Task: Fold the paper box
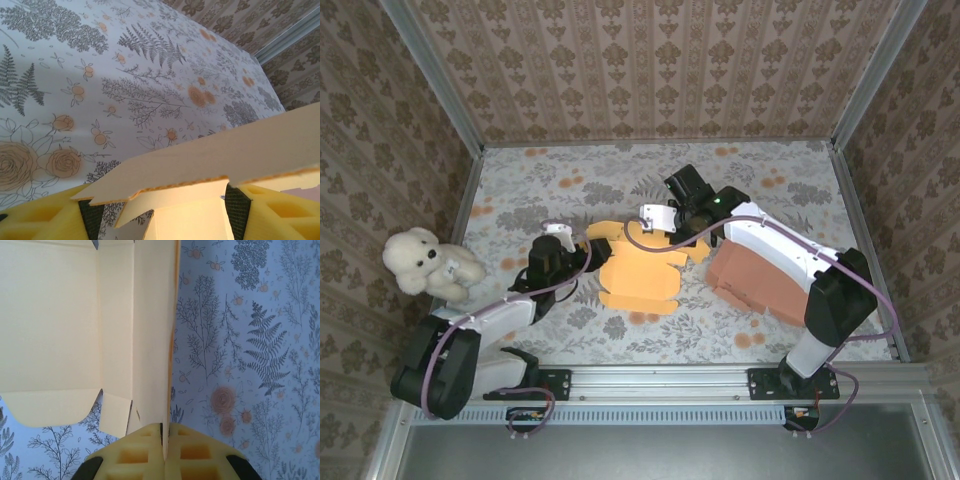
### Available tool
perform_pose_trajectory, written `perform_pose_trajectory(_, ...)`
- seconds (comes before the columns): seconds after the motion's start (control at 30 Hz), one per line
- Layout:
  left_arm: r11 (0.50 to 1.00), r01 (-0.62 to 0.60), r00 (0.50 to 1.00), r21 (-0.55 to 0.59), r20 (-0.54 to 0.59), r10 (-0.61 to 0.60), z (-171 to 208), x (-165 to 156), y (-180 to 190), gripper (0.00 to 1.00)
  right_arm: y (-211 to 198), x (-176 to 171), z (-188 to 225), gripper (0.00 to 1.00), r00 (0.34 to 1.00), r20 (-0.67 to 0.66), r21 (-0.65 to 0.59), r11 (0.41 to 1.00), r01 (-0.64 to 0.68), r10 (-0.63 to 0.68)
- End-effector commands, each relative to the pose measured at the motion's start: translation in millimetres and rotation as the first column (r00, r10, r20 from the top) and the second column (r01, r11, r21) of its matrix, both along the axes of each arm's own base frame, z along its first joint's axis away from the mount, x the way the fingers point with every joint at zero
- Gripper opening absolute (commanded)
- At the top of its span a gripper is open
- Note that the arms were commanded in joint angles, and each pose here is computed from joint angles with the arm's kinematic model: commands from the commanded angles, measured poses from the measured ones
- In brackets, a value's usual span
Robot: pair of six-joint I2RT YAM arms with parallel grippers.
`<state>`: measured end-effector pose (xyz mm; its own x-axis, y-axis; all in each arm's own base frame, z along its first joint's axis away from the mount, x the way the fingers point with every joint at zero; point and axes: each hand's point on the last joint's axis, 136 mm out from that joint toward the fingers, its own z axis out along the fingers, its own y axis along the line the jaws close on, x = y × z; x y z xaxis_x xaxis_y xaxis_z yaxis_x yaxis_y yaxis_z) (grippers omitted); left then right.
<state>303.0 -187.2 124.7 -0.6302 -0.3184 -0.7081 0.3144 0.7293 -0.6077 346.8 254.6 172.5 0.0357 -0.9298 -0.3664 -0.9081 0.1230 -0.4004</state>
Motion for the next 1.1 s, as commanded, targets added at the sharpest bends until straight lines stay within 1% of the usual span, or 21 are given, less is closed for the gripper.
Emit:
perform_pose_trajectory(0.0, 1.000, 0.030, 0.997, -0.003, 0.072, -0.030, 8, 2, -3, 0.69, 2, -8, -5, 0.00, 0.996, -0.082, 0.005, 0.999, -0.043, 0.043)
perform_pose_trajectory(0.13, 0.999, 0.044, 0.997, -0.005, 0.069, -0.044, 1, 2, -7, 0.68, 2, -2, -7, 0.00, 0.995, -0.095, 0.029, 0.999, -0.035, 0.038)
perform_pose_trajectory(0.33, 0.995, 0.095, 0.990, 0.016, 0.102, -0.096, 1, 4, -19, 0.68, 1, 5, -3, 0.00, 0.992, -0.121, 0.083, 0.996, -0.026, 0.036)
perform_pose_trajectory(0.5, 0.995, 0.097, 0.988, 0.039, 0.119, -0.101, 1, 11, -21, 0.68, -1, 12, -3, 0.00, 0.989, -0.144, 0.105, 0.994, -0.025, 0.041)
perform_pose_trajectory(0.6, 0.994, 0.113, 0.986, 0.013, 0.125, -0.113, 4, 11, -26, 0.63, -3, 19, -4, 0.00, 0.989, -0.145, 0.105, 0.994, -0.011, 0.026)
perform_pose_trajectory(0.63, 0.990, 0.144, 0.982, -0.002, 0.125, -0.143, 7, 5, -36, 0.61, -3, 22, -6, 0.00, 0.990, -0.142, 0.102, 0.995, -0.003, 0.017)
perform_pose_trajectory(0.67, 0.988, 0.151, 0.982, -0.014, 0.118, -0.149, 8, 4, -39, 0.60, -3, 25, -8, 0.00, 0.991, -0.135, 0.096, 0.995, 0.004, 0.009)
perform_pose_trajectory(0.8, 0.985, 0.174, 0.981, -0.018, 0.094, -0.172, 14, 2, -48, 0.60, -9, 45, -11, 0.00, 0.994, -0.079, 0.066, 0.995, 0.077, -0.071)
perform_pose_trajectory(0.87, 0.987, 0.159, 0.984, 0.009, 0.077, -0.159, 14, 1, -48, 0.60, -14, 56, -8, 0.00, 0.991, -0.036, 0.054, 0.990, 0.131, -0.130)
perform_pose_trajectory(0.97, 0.991, 0.122, 0.990, 0.050, 0.059, -0.125, 13, 0, -44, 0.60, -20, 63, -5, 0.00, 0.985, -0.005, 0.045, 0.984, 0.175, -0.175)
perform_pose_trajectory(1.07, 0.992, 0.119, 0.991, 0.033, 0.055, -0.121, 19, -5, -44, 0.61, -24, 65, -4, 0.00, 0.979, 0.007, 0.037, 0.979, 0.203, -0.203)
